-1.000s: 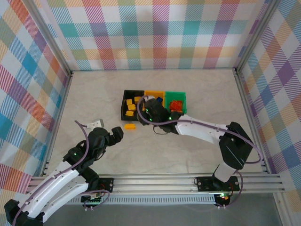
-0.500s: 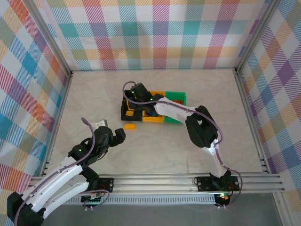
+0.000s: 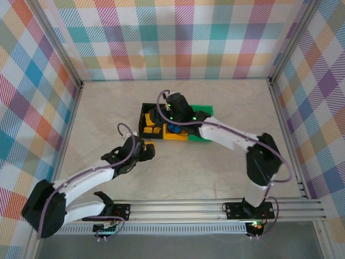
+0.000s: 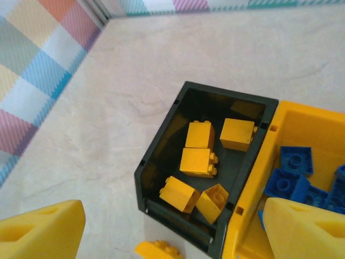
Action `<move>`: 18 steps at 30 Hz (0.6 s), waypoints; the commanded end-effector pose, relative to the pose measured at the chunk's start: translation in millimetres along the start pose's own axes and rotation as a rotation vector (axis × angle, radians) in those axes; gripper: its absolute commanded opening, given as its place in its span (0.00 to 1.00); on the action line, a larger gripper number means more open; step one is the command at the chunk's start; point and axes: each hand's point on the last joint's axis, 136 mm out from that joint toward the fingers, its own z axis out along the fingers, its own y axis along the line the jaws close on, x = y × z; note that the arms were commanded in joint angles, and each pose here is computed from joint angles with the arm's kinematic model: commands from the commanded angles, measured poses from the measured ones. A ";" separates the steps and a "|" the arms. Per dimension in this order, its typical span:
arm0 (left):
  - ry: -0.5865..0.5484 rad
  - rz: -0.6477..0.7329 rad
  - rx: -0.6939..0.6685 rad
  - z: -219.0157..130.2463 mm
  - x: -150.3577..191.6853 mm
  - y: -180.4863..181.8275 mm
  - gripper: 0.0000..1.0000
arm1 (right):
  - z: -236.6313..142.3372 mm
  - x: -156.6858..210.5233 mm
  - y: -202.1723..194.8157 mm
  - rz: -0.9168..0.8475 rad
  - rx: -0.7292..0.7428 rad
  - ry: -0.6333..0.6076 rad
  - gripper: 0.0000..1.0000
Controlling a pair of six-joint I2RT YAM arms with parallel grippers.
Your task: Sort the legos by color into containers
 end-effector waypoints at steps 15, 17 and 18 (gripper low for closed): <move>-0.052 0.177 -0.128 73.6 -21.7 -27.1 0.93 | -87.7 -2.6 -23.1 0.009 0.017 -0.162 0.90; -0.039 0.186 -0.136 77.8 -17.2 -25.4 0.91 | -91.2 -3.2 -24.7 0.008 0.019 -0.172 0.91; -0.036 0.185 -0.138 79.1 -16.4 -25.2 0.90 | -91.6 -2.4 -25.5 0.012 0.020 -0.171 0.91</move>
